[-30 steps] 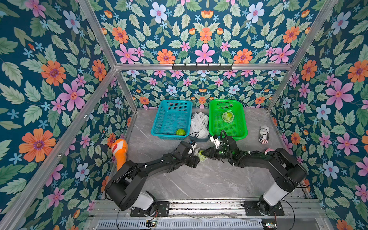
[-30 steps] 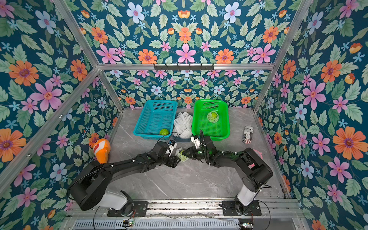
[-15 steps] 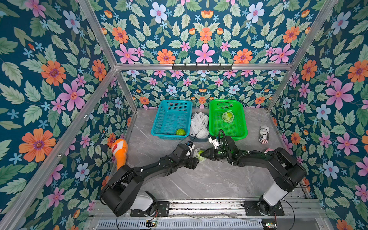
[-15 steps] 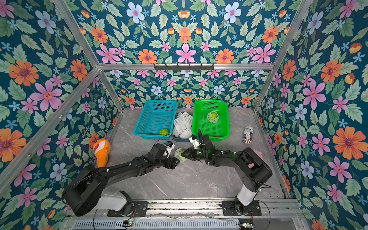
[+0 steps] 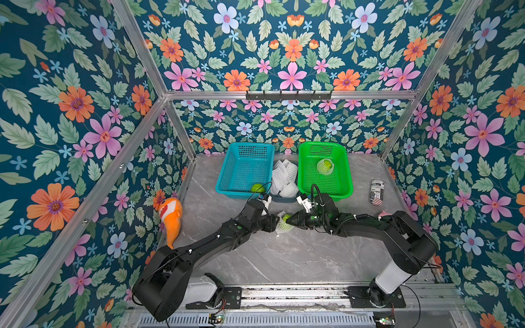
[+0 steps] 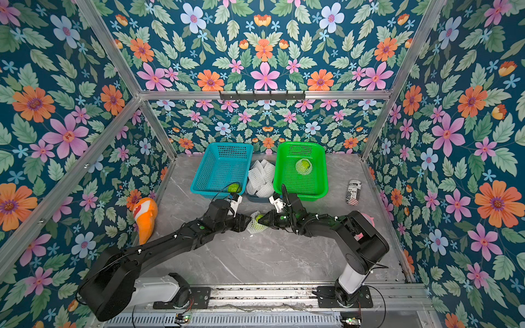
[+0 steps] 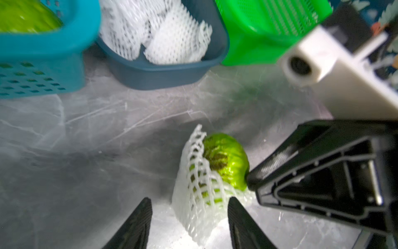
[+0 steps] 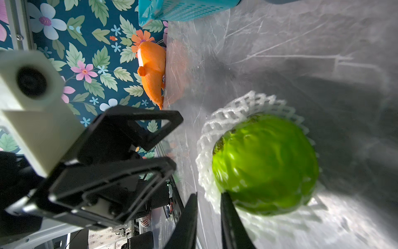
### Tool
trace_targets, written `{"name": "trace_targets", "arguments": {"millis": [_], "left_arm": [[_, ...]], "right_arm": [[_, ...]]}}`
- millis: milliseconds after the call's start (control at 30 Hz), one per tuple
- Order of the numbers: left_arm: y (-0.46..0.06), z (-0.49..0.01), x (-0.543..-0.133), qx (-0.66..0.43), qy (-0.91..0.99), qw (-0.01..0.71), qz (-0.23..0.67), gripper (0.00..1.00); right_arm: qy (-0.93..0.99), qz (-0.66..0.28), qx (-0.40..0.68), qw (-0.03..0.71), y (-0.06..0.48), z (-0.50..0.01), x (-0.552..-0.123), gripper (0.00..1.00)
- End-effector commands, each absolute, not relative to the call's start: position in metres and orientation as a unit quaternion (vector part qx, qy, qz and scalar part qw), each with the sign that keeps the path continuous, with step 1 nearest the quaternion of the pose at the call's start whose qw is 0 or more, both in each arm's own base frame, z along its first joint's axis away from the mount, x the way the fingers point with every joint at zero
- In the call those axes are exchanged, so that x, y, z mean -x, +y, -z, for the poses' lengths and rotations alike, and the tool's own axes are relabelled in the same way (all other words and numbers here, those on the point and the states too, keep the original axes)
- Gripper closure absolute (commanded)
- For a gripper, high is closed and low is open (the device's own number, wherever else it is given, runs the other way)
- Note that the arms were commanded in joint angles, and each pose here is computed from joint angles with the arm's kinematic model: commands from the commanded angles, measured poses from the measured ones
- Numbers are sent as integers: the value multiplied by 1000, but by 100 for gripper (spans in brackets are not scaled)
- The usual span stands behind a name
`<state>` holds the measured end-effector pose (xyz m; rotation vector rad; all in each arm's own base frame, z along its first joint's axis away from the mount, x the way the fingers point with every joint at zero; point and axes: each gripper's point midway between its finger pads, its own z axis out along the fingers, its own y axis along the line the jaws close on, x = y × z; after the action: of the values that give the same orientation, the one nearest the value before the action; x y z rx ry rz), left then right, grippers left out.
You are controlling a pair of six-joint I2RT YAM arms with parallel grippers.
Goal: Sleeve custard apples in foam nets
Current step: Put on the foam net on the custard apple.
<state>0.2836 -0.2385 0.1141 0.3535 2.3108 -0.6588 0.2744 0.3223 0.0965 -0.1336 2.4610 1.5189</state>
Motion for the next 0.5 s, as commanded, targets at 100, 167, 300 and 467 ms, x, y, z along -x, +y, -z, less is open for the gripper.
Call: {"name": "trace_targets", "arguments": {"millis": [100,167,300,467], "left_arm": [[-264,-122,-288,-132,896,297,303,44],[-269,-115,-288,-135,903,272,303,46],[-271,-105,-287,-133,914,244,294,49],[-263,-96,-287,-131,926,232,266,50]], "right_arm": [[852,-508,39,121,319,-89,-274,77],[852,-508,40,121,319,-89,-274,78],[851,-509,41,122,320,-90,-275,77],[851,-510,46,121,323,-90,-273,78]]}}
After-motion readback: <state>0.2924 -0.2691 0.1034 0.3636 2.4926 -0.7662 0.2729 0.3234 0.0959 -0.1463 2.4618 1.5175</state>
